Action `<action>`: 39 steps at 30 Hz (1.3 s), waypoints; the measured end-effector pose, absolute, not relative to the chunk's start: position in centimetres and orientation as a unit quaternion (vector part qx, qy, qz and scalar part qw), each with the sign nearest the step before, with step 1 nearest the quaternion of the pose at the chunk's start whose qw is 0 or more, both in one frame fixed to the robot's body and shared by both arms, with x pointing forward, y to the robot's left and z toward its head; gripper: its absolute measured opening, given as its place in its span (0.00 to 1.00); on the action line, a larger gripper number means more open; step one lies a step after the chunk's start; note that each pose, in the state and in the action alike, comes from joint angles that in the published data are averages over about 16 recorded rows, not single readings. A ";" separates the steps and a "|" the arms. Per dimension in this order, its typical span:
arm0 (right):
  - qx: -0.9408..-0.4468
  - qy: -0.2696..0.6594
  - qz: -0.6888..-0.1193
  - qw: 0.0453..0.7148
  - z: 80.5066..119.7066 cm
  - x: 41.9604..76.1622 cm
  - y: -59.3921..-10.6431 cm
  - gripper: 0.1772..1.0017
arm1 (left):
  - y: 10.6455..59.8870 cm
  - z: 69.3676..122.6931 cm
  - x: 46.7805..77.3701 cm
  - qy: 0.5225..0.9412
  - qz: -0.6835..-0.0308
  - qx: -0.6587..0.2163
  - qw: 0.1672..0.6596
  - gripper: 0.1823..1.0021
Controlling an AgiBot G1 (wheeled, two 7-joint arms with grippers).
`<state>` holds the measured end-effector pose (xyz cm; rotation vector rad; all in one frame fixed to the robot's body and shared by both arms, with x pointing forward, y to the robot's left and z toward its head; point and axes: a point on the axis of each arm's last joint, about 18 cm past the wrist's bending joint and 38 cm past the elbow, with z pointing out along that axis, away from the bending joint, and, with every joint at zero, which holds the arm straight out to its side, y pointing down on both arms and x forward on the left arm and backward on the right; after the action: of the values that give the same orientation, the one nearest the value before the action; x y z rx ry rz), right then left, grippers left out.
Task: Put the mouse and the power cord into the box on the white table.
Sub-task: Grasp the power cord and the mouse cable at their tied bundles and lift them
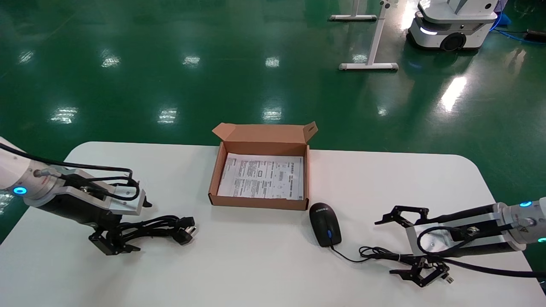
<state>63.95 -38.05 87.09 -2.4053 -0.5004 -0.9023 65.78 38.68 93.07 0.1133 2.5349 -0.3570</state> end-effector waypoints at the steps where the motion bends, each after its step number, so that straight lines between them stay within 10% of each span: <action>1: -0.888 -0.184 -0.333 0.258 87.0 64.0 -38.0 1.00 | 38.7 93.0 65.7 0.948 -0.134 0.043 0.284 1.00; 17: -0.889 -0.181 -0.333 0.255 86.9 64.3 -37.9 0.89 | 38.6 92.6 65.5 0.950 -0.138 0.046 0.277 0.92; 39: -0.888 -0.183 -0.334 0.257 87.0 64.2 -37.9 0.31 | 38.5 92.9 65.6 0.948 -0.140 0.047 0.281 0.38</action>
<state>64.21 -37.91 86.96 -2.4091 -0.4969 -0.9065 65.59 38.51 92.90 0.1267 2.5420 -0.3754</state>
